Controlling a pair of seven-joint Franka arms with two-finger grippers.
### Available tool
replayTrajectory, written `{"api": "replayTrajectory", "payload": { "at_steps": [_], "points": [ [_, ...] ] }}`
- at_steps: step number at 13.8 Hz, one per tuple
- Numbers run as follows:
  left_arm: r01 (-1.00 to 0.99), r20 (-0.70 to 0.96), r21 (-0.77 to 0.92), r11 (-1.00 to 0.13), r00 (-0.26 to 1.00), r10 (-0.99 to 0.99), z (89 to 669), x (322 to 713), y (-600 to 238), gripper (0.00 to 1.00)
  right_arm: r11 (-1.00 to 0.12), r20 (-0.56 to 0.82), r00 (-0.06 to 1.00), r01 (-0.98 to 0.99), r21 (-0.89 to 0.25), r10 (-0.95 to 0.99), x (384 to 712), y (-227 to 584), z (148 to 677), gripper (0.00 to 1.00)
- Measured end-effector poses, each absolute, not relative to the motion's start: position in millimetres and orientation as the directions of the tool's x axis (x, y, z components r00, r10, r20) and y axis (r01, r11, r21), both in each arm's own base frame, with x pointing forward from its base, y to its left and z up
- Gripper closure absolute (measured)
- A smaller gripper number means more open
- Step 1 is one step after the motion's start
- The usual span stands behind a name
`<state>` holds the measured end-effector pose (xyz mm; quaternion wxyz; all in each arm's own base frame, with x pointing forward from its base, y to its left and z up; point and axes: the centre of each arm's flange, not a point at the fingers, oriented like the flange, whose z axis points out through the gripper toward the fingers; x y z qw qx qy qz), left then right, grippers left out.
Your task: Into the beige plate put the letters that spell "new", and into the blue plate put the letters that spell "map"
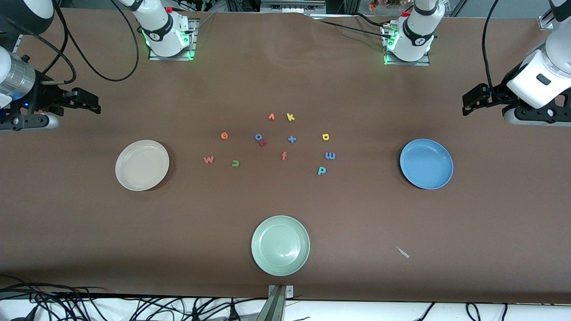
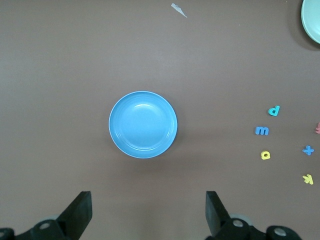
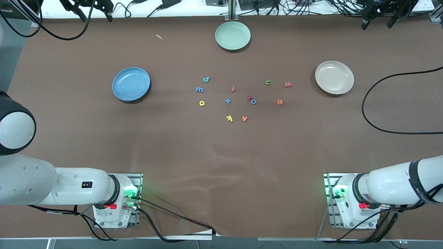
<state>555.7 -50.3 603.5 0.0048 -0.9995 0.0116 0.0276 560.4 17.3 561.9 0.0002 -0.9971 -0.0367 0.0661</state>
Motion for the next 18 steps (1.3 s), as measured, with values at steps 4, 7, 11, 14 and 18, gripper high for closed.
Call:
{"api": "replayTrajectory", "payload": {
  "at_steps": [4, 7, 11, 14, 18],
  "points": [
    [-0.023, -0.055, -0.009, -1.0, 0.998, -0.023, 603.4, 555.7, -50.3, 0.0, -0.997, -0.132, 0.989, 0.073, -0.005, 0.073, 560.4, 17.3, 561.9, 0.0],
    [-0.023, -0.055, -0.009, -1.0, 0.998, -0.023, 603.4, 555.7, -50.3, 0.0, -0.997, -0.132, 0.989, 0.073, -0.005, 0.073, 560.4, 17.2, 561.9, 0.0],
    [-0.023, -0.055, -0.009, -1.0, 0.998, -0.023, 603.4, 555.7, -50.3, 0.0, -0.997, -0.132, 0.989, 0.073, -0.005, 0.073, 560.4, 17.1, 561.8, 0.0],
    [-0.023, -0.057, -0.009, -1.0, 0.998, -0.023, 602.8, 556.0, -50.3, 0.0, -0.997, -0.132, 0.989, 0.073, -0.005, 0.073, 560.4, 17.0, 561.8, 0.0],
    [-0.024, -0.063, -0.009, -1.0, 0.998, -0.023, 599.2, 557.7, -50.3, 0.0, -0.997, -0.132, 0.989, 0.073, -0.005, 0.073, 560.5, 17.0, 561.7, 0.0]
  ]
}}
